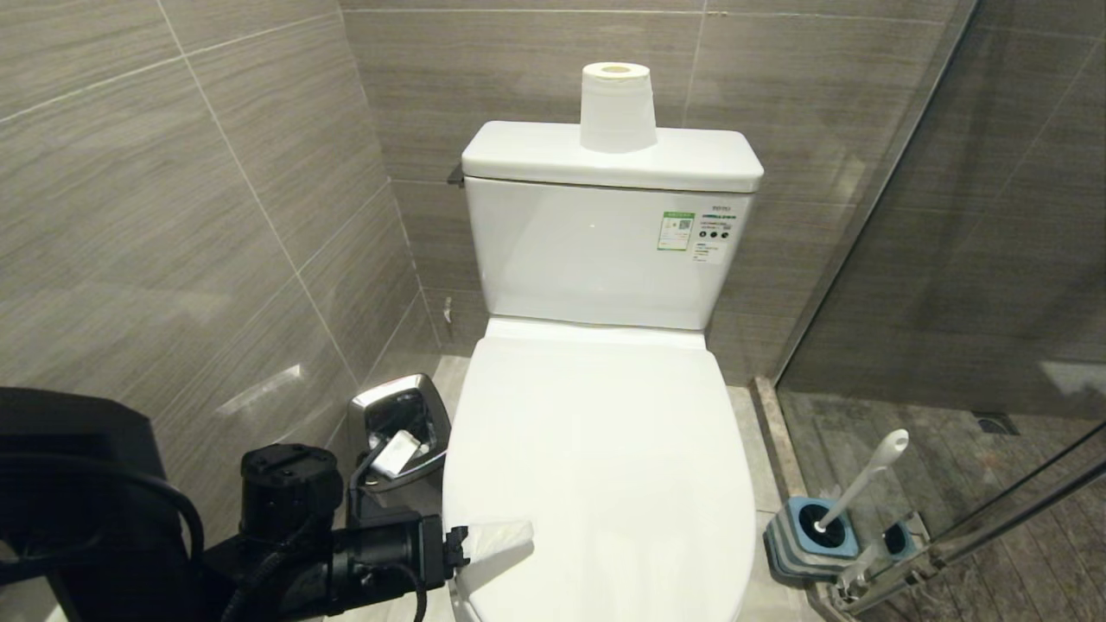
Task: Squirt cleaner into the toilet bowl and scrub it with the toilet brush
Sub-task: Use the left hand to lift the toilet lid slightly
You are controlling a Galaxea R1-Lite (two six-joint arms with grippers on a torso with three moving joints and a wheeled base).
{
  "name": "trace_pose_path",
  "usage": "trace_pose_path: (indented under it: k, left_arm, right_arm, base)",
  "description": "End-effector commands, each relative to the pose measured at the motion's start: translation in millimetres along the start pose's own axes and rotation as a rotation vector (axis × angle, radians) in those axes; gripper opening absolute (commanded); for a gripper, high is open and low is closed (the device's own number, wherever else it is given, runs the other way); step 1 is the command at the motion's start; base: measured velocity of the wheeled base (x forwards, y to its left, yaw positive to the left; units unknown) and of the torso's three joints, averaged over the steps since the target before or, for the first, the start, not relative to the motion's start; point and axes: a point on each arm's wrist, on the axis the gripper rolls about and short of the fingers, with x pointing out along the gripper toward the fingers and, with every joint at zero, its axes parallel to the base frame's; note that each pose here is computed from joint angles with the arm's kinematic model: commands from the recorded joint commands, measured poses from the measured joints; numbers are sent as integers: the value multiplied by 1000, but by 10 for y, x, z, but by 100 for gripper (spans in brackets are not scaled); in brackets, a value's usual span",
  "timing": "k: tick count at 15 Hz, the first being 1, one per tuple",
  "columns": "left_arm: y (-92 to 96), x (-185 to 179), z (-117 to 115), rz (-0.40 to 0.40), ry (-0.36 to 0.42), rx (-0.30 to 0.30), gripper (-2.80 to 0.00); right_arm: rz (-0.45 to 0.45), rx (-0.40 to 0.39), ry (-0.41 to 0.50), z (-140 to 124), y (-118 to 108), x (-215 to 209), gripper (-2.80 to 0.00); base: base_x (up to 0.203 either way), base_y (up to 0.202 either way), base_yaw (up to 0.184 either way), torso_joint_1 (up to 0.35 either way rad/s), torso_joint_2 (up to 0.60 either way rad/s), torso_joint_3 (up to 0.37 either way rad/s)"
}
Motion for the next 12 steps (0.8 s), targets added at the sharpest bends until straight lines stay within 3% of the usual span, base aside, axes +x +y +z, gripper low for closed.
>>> trace_pose_path:
  k: [1,12]
  left_arm:
    - [-58,56,-20,-27,13,1,0]
    - [-111,-14,-46,-43,-20,13,0]
  right_arm:
    - [0,-1,-1,-1,0,-1,-280]
    - [0,-1,-1,-1,0,-1,-280]
  base:
    - [0,0,0,0,0,0]
    - [0,0,0,0,0,0]
